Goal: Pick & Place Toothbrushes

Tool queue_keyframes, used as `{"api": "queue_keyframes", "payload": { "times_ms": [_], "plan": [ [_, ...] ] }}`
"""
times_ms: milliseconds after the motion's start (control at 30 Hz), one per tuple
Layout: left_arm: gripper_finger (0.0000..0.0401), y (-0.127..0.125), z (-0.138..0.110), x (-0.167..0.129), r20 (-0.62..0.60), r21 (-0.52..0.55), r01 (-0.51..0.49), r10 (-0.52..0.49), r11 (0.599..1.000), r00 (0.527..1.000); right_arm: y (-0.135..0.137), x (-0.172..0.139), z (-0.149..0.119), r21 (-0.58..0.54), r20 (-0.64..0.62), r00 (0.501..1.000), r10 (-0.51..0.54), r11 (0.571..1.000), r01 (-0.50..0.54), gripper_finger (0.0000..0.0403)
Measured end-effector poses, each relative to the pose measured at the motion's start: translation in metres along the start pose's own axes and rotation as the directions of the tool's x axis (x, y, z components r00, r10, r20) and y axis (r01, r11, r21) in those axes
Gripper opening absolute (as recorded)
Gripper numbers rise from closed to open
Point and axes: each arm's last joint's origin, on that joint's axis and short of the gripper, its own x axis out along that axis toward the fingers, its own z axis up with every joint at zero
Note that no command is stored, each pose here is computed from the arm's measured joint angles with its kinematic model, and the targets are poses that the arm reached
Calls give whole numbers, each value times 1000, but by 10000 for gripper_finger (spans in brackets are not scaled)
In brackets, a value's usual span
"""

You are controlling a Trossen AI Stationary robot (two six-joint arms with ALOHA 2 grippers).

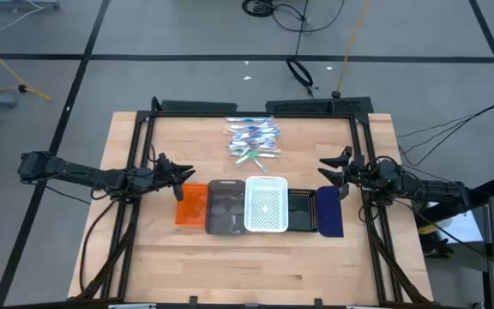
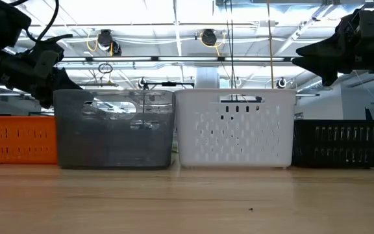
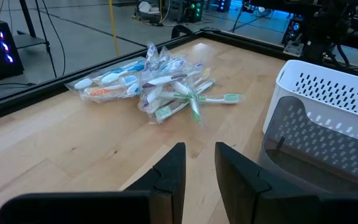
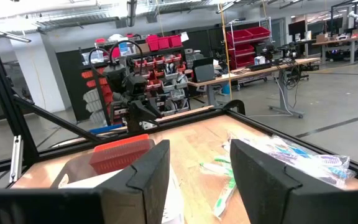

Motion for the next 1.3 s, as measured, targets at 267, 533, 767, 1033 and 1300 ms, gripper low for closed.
{"api": "queue_keyframes", "payload": {
  "times_ms": [267, 533, 767, 1033, 1300],
  "plan": [
    [85, 0, 0, 0, 0, 0, 0, 0, 1000, 1000, 0, 0, 0, 0, 0, 1000, 0, 1000, 0, 160],
    [85, 0, 0, 0, 0, 0, 1, -1, 1000, 1000, 0, 0, 1, 2, 13, 1000, 2, 1000, -2, 160],
    [85, -1, 4, 0, 33, -20, 10, -10, 1000, 999, 1, 0, 9, 12, 92, 996, 15, 1000, -17, 160],
    [85, -4, 18, -2, 171, -63, 33, -22, 997, 985, 1, -3, 26, 13, 278, 958, -64, 998, 63, 160],
    [85, -3, 26, -3, 249, 32, -46, 37, 998, 968, -1, 5, 31, 48, 311, 931, -189, 982, 183, 158]
  ]
}}
